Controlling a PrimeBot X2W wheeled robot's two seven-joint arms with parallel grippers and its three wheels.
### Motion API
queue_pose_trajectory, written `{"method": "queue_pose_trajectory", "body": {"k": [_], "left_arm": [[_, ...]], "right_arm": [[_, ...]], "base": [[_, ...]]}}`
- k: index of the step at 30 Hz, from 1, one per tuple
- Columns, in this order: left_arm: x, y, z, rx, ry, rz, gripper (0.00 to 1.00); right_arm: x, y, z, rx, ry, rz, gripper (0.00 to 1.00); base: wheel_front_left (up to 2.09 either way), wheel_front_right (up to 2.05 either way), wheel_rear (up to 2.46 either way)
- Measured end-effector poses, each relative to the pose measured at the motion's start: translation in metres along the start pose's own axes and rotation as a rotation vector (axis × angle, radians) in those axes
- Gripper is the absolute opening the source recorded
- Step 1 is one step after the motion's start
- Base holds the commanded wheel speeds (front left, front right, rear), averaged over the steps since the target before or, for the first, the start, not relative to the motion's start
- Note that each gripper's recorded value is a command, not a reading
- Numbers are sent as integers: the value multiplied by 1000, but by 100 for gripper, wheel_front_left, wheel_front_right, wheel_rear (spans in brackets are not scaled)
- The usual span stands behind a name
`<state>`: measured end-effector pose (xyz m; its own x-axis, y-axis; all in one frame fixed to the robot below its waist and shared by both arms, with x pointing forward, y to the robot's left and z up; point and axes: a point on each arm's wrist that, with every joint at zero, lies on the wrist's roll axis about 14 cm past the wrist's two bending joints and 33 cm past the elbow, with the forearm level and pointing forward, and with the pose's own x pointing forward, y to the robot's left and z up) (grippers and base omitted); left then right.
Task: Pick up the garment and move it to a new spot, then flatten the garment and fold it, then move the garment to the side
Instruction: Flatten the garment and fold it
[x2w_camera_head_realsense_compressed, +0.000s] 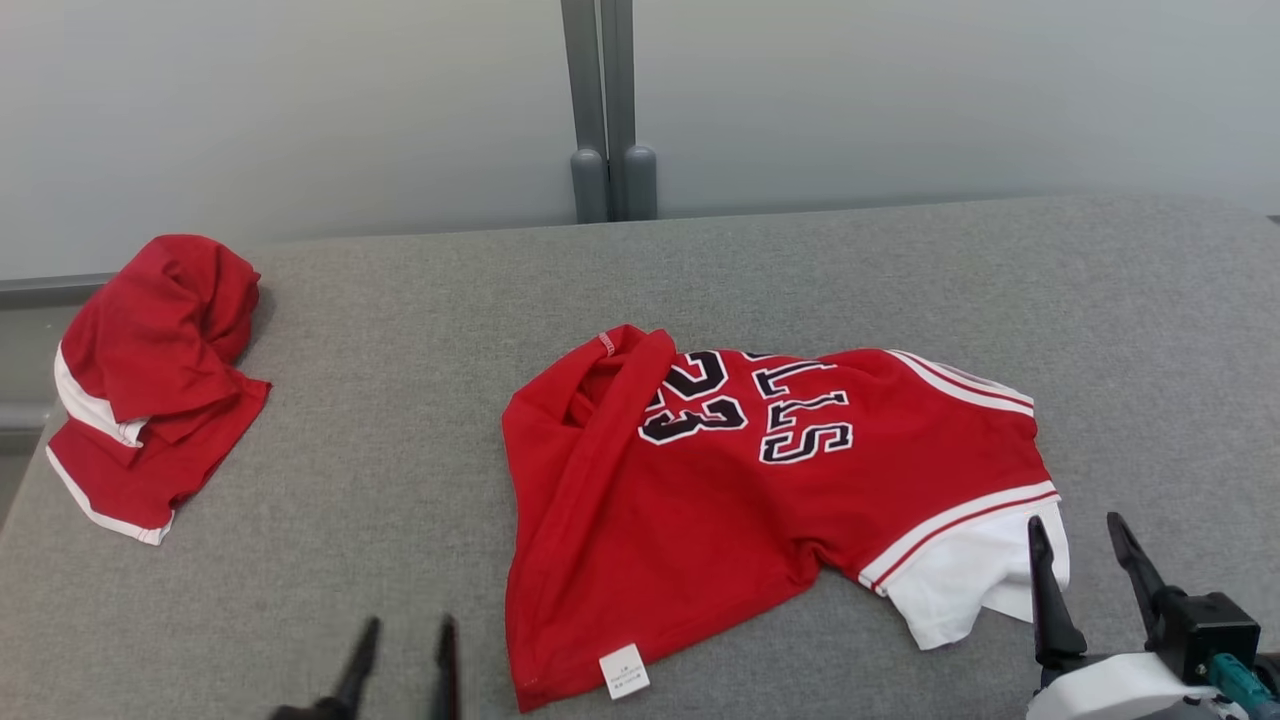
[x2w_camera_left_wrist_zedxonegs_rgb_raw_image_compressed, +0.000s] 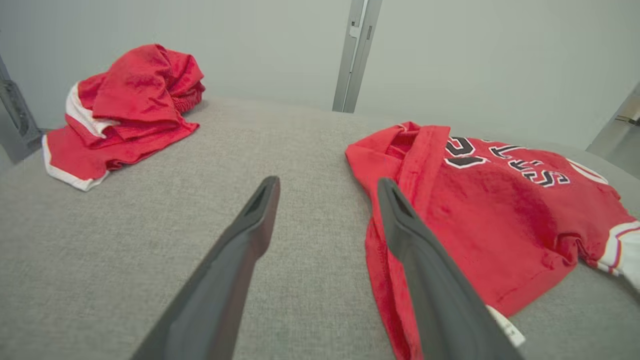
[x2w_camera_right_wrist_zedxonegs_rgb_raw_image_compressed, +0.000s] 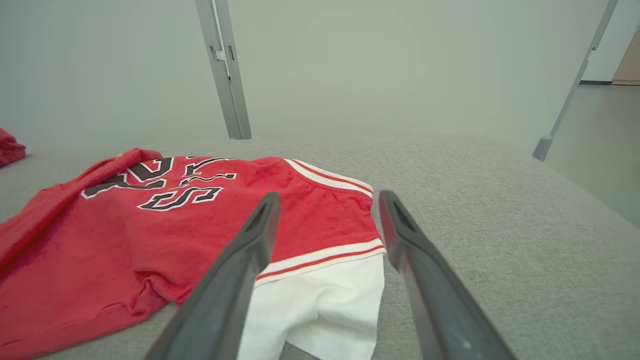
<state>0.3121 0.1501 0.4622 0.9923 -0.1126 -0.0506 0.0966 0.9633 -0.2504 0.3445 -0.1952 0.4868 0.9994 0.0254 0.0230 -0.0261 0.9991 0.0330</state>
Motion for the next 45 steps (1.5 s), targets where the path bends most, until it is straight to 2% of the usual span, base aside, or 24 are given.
{"method": "queue_pose_trajectory", "body": {"k": [2, 6, 12, 16, 22, 23, 24, 25, 26, 28, 30, 32, 35, 41, 45], "left_arm": [[-6, -19, -27, 6, 114, -67, 100], [-6, -29, -53, -10, 292, -114, 100], [-13, -48, -83, -40, 512, -190, 100], [-14, -48, -92, -52, 568, -202, 100], [-6, -51, -102, -87, 599, -210, 100], [-7, -53, -107, -92, 617, -214, 29], [-7, -54, -110, -87, 629, -224, 0], [-6, -54, -110, -86, 628, -227, 0], [-4, -55, -110, -86, 626, -234, 0], [1, -56, -107, -106, 606, -235, 0], [4, -57, -100, -107, 585, -248, 0], [11, -61, -82, -155, 527, -259, 0], [18, -76, -41, -217, 423, -329, 0], [40, -94, 99, -270, 62, -511, 0], [67, -90, 173, -217, -115, -575, 0]], "right_arm": [[-5, -2, -12, -17, 40, 8, 100], [-12, -11, -56, -69, 256, 22, 100], [-2, -17, -84, -85, 459, 21, 100], [1, -23, -98, -93, 543, 8, 100], [14, -9, -109, -81, 584, 38, 100], [14, -4, -113, -74, 599, 49, 100], [16, -1, -115, -60, 607, 55, 100], [17, 1, -115, -59, 608, 63, 4], [19, 3, -114, -54, 602, 68, 0], [18, 6, -114, -13, 610, 72, 0], [22, 0, -102, 14, 565, 53, 0], [28, -4, -81, 52, 489, 36, 0], [34, -9, -36, 114, 357, 35, 0], [37, -13, 100, 232, 22, 124, 0], [54, -27, 175, 277, -159, 170, 0]], "base": [[0, 0, 0], [0, 0, 0], [0, 0, 0], [0, 0, 0], [0, 0, 0], [0, 0, 0], [0, 0, 0], [0, 0, 0], [0, 0, 0], [0, 0, 0], [0, 0, 0], [0, 0, 0], [0, 0, 0], [0, 0, 0], [0, 0, 0]]}}
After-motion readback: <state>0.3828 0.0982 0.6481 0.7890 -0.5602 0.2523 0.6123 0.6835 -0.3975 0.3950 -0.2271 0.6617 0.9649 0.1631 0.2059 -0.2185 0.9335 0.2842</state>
